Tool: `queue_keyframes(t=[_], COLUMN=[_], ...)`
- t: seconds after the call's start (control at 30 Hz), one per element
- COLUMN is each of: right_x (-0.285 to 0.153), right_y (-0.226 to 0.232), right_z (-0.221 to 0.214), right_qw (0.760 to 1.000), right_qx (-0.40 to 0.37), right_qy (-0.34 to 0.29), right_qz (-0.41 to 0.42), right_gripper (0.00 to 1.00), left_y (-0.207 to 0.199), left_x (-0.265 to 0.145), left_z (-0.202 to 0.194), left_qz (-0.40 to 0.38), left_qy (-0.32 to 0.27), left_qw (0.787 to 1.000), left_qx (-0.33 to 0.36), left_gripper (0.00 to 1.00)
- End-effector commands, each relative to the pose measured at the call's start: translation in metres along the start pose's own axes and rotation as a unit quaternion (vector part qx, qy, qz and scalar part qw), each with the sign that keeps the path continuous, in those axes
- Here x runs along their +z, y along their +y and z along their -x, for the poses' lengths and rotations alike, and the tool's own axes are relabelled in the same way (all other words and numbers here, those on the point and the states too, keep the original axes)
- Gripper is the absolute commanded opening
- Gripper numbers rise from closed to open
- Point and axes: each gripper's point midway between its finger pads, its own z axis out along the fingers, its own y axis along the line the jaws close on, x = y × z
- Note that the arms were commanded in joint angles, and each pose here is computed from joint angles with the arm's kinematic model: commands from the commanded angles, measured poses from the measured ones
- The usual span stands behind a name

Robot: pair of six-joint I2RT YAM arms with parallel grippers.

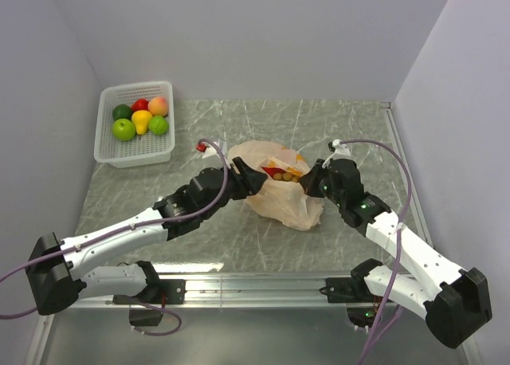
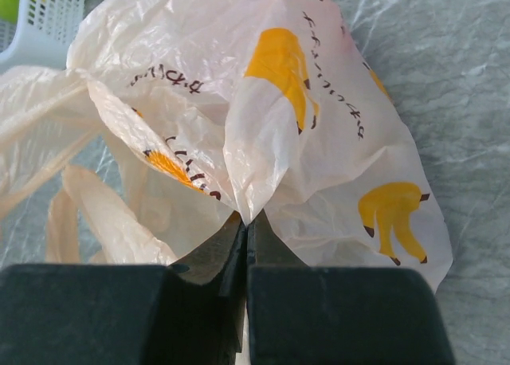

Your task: Untie the knot of the plastic bag and take out the fruit

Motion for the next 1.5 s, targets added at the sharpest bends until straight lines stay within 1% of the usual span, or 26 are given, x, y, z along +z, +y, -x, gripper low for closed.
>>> queue_keyframes(t=[0.0,0.1,0.13,0.2,0.3,0.33,0.4,0.43,0.47,0.5,0.53,0.6,0.7,0.8,0.93,0.97,1.03,1.07,1.1,1.2,1.23,1.3,1.33,1.37,1.43,1.47], right_x=[-0.008,-0.008,-0.008,-0.006,-0.005,-0.005,-0.005,-0.006,-0.007,-0.009,-0.010,-0.011,-0.009,-0.006,-0.005,-0.006,-0.007,-0.007,-0.007,-0.007,-0.006,-0.006,-0.006,-0.007,-0.007,-0.008], right_y=[0.020,0.017,0.017,0.016,0.016,0.016,0.014,0.014,0.013,0.011,0.007,0.004,0.002,0.003,0.006,0.007,0.008,0.007,0.005,0.005,0.004,0.005,0.005,0.006,0.006,0.006], right_z=[0.018,0.017,0.017,0.014,0.010,0.009,0.006,0.007,0.007,0.007,0.007,0.008,0.006,0.005,0.007,0.009,0.011,0.011,0.010,0.010,0.009,0.008,0.008,0.009,0.008,0.008], right_qw=[0.999,0.999,0.999,0.999,0.999,0.999,1.000,1.000,1.000,1.000,1.000,1.000,1.000,1.000,1.000,1.000,1.000,1.000,1.000,1.000,1.000,1.000,1.000,1.000,1.000,1.000], right_qx=[0.000,0.001,-0.001,-0.001,0.004,0.004,0.004,0.002,-0.001,-0.002,-0.006,-0.009,-0.014,-0.011,-0.010,-0.009,-0.012,-0.012,-0.012,-0.011,-0.008,-0.004,0.001,0.002,0.002,0.000], right_qy=[-0.026,-0.027,-0.026,-0.020,-0.018,-0.015,-0.011,-0.011,-0.014,-0.016,-0.018,-0.022,-0.020,-0.019,-0.020,-0.022,-0.025,-0.027,-0.027,-0.026,-0.026,-0.027,-0.027,-0.028,-0.027,-0.028], right_qz=[0.037,0.030,0.030,0.028,0.031,0.031,0.026,0.025,0.021,0.018,0.012,0.005,0.001,0.004,0.008,0.009,0.009,0.006,0.004,0.002,0.003,0.006,0.006,0.008,0.009,0.009], right_gripper=[0.00,0.00,0.00,0.00,0.00,0.00,0.00,0.00,0.00,0.00,0.00,0.00,0.00,0.00,0.00,0.00,0.00,0.00,0.00,0.00,0.00,0.00,0.00,0.00,0.00,0.00], left_y=[-0.040,-0.052,-0.062,-0.076,-0.070,-0.081,-0.090,-0.096,-0.073,-0.055,-0.051,-0.006,0.052,0.063,0.065,0.061,0.043,0.019,0.004,-0.054,-0.059,-0.086,-0.080,-0.080,-0.077,-0.073], left_x=[-0.011,-0.015,-0.021,-0.029,-0.016,-0.014,-0.019,-0.024,-0.025,-0.028,-0.034,-0.046,-0.064,-0.078,-0.095,-0.098,-0.096,-0.086,-0.082,-0.069,-0.061,-0.051,-0.038,-0.031,-0.011,-0.004], left_z=[0.005,0.004,0.019,0.020,0.016,0.022,0.025,0.039,0.036,0.049,0.063,0.073,0.085,0.095,0.122,0.127,0.127,0.115,0.106,0.074,0.061,0.052,0.039,0.035,0.022,0.015], left_qz=[-0.046,-0.057,-0.065,-0.078,-0.045,-0.047,-0.055,-0.049,0.004,0.058,0.083,0.165,0.234,0.241,0.298,0.298,0.256,0.192,0.153,0.017,0.001,-0.054,-0.045,-0.043,-0.043,-0.037], left_qy=[0.006,0.011,-0.019,-0.035,-0.031,-0.032,-0.032,-0.045,-0.026,-0.046,-0.058,-0.072,-0.076,-0.088,-0.103,-0.107,-0.089,-0.062,-0.041,0.007,0.021,0.027,0.034,0.032,0.031,0.036], left_qw=[0.999,0.998,0.997,0.996,0.999,0.998,0.997,0.997,0.997,0.993,0.990,0.975,0.962,0.958,0.935,0.934,0.948,0.969,0.979,0.997,0.997,0.997,0.997,0.998,0.998,0.998], left_qx=[-0.018,-0.036,-0.030,-0.017,-0.001,0.006,0.033,0.044,0.075,0.094,0.098,0.130,0.117,0.130,0.161,0.165,0.164,0.145,0.131,0.079,0.074,0.048,0.044,0.035,0.027,0.025], left_gripper=[0.58,0.52,0.52,0.53,0.52,0.52,0.57,0.60,0.67,0.70,0.72,0.79,0.81,0.87,0.90,0.88,0.86,0.86,0.85,0.81,0.79,0.71,0.67,0.57,0.48,0.40])
